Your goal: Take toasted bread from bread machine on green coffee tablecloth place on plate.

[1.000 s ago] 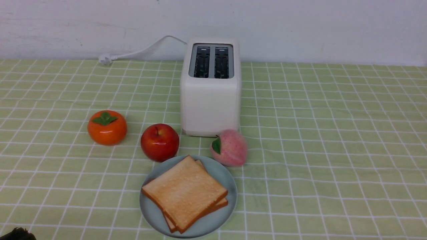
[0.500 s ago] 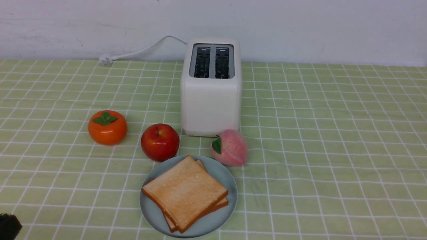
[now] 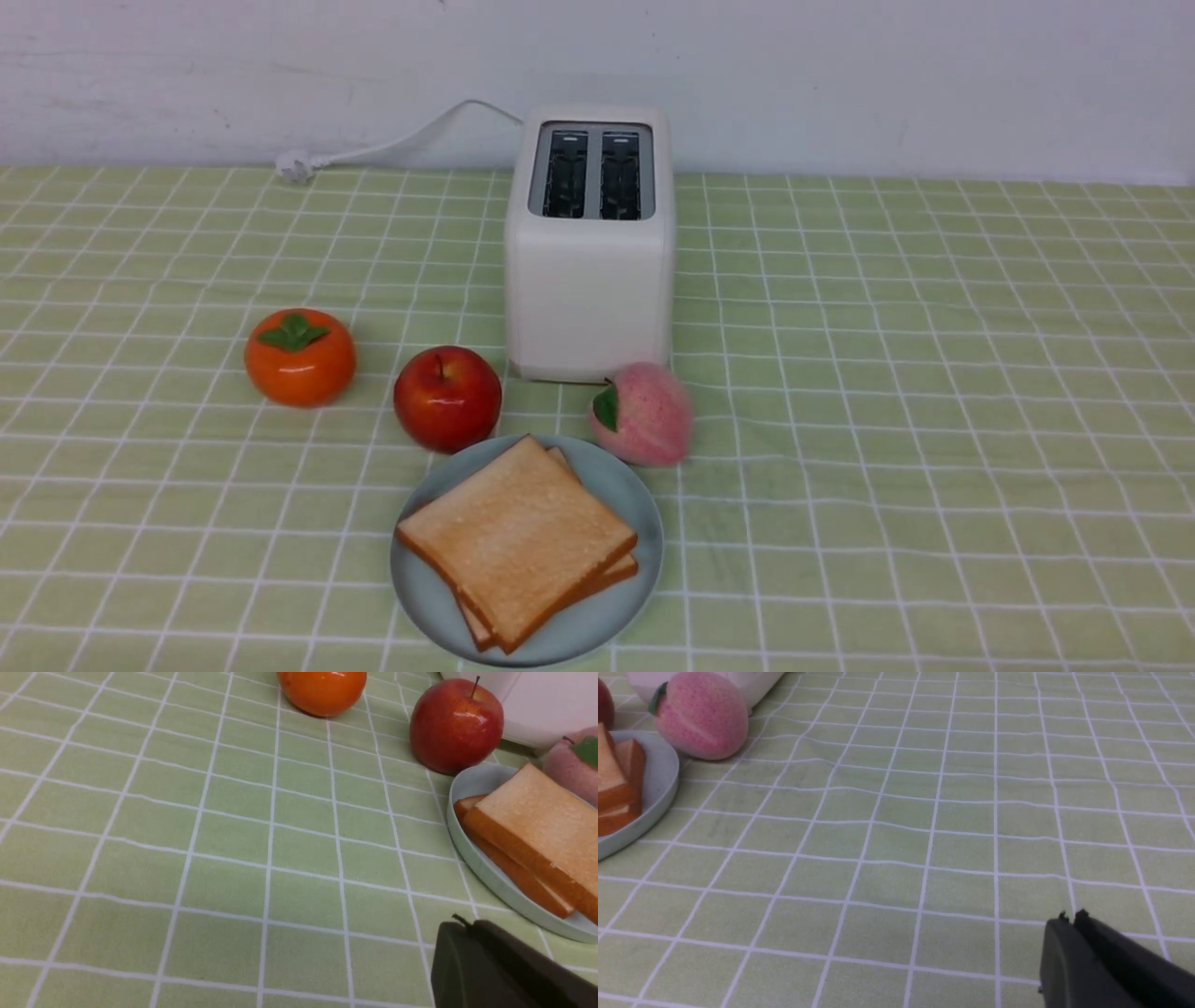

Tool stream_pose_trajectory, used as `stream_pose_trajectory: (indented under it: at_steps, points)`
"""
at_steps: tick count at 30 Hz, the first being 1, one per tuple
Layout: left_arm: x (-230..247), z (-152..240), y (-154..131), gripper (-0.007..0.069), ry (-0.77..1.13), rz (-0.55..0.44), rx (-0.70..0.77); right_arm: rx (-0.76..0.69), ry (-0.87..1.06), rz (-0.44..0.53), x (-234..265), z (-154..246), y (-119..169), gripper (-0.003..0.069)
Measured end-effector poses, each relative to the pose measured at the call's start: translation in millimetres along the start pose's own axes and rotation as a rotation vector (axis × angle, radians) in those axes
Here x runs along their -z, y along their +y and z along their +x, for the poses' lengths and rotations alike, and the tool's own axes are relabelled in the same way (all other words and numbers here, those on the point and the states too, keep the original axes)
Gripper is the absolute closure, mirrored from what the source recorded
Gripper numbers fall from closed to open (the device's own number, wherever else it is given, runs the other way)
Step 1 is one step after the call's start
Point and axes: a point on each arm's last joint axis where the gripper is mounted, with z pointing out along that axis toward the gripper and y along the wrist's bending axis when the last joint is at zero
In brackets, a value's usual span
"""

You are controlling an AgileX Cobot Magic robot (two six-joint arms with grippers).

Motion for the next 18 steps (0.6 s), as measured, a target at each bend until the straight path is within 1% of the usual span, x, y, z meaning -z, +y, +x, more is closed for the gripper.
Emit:
stream_pose_trajectory:
  at_steps: [18]
  points:
    - [0.0, 0.0, 0.0, 0.0638, 0.0, 0.0, 0.003, 0.0, 0.0, 0.0, 0.0, 0.0, 0.0, 0.0635]
